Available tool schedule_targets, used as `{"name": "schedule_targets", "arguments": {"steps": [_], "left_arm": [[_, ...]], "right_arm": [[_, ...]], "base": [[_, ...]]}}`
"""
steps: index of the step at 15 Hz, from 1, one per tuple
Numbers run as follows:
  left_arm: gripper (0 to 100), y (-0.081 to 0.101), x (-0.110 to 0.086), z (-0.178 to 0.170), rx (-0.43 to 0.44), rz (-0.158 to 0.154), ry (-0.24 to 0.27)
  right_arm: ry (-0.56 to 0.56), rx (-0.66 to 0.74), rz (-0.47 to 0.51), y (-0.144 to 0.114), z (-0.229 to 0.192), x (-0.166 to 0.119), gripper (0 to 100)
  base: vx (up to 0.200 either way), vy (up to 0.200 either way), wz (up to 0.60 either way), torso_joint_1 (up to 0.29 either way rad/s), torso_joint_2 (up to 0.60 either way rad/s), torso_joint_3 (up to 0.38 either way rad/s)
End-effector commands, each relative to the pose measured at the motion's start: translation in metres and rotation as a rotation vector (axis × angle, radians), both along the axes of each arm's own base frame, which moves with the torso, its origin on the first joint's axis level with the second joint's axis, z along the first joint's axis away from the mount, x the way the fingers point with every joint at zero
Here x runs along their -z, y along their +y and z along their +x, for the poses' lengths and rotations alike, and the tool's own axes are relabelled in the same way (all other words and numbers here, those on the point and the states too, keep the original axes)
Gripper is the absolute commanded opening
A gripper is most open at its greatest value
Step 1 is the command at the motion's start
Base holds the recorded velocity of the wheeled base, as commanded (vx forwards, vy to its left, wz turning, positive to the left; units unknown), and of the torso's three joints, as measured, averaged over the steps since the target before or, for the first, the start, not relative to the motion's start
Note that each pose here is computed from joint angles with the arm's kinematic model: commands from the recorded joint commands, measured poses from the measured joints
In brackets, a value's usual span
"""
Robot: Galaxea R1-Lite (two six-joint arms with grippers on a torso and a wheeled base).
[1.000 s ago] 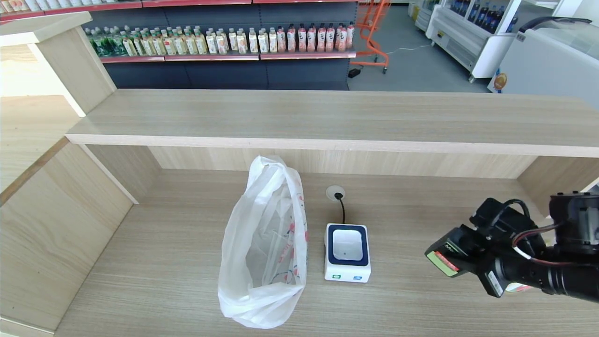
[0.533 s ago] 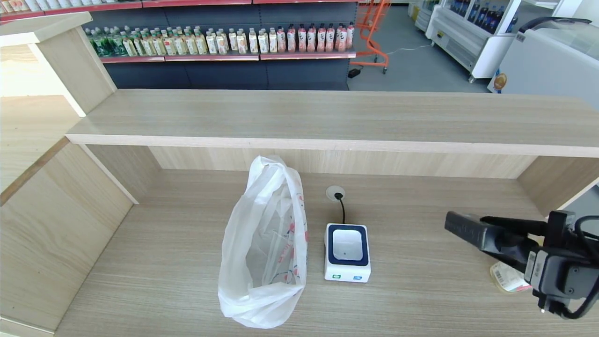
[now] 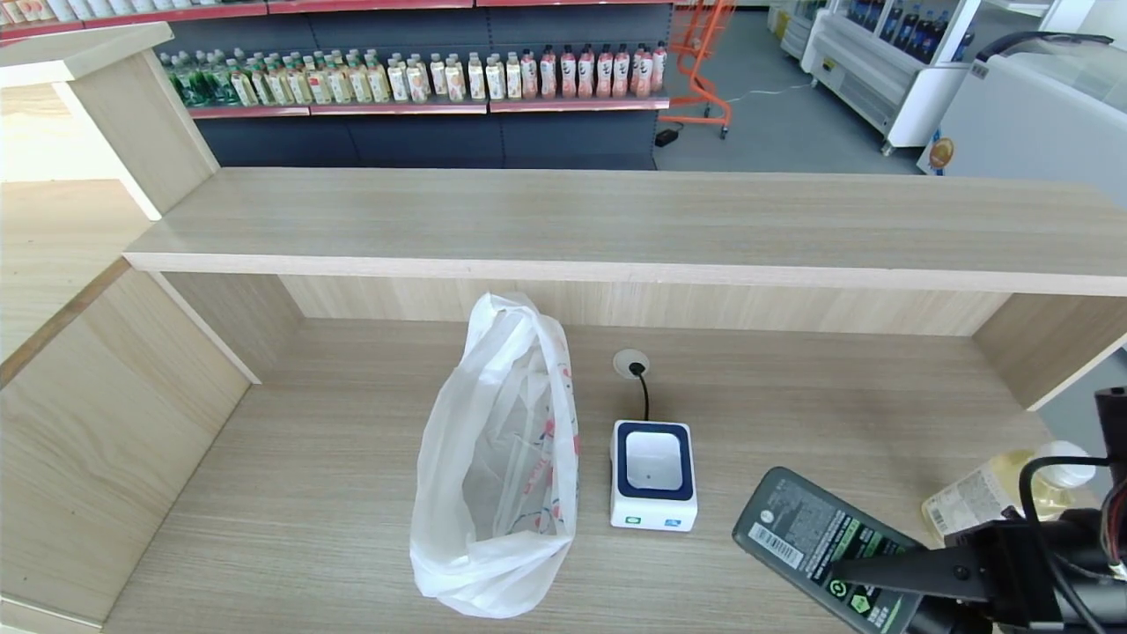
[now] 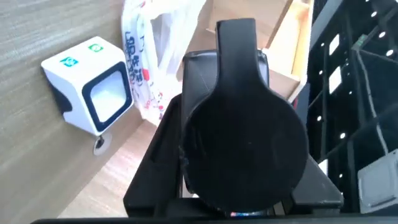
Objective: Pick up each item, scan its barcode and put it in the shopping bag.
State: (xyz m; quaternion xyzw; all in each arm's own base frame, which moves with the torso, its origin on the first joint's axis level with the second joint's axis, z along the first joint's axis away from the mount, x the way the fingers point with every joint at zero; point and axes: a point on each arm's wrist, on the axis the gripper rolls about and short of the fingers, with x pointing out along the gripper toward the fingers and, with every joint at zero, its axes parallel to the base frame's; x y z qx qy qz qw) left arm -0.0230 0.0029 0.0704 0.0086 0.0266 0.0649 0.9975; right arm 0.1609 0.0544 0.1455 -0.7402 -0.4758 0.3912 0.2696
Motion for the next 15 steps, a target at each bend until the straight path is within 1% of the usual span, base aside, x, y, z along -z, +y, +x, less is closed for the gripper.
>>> {"name": "schedule_targets", "arguments": {"steps": [1,2,4,6,8,12,15], "left_arm": [[100,0.000,0.000,0.000,0.000,0.000,0.000],[100,0.000,0.000,0.000,0.000,0.000,0.000],[100,0.000,0.000,0.000,0.000,0.000,0.000],[100,0.000,0.000,0.000,0.000,0.000,0.000],[100,0.000,0.000,0.000,0.000,0.000,0.000],[100,0.000,0.000,0.000,0.000,0.000,0.000],[100,0.000,0.000,0.000,0.000,0.000,0.000]], "right_arm": [[-0.006,-0.170,0.017,0.017,0.009,0.009,0],[0.001,-0.193,0.020,0.021,0.010,0.011,0],[-0.024,-0.267,0.041,0.030,0.015,0.012,0],[-0.006,-0.313,0.040,0.040,0.016,0.015,0],[-0.014,-0.328,0.043,0.044,0.019,0.013,0],[-0.036,-0.333,0.052,0.045,0.021,0.008,0],[-0.097,-0.337,0.068,0.047,0.024,0.002,0]], "base": [[0.000,0.000,0.00,0.000,0.00,0.000],[0.000,0.000,0.00,0.000,0.00,0.000],[0.000,0.000,0.00,0.000,0.00,0.000],[0.000,0.000,0.00,0.000,0.00,0.000],[0.000,0.000,0.00,0.000,0.00,0.000],[0.000,0.000,0.00,0.000,0.00,0.000],[0.000,0.000,0.00,0.000,0.00,0.000]]}}
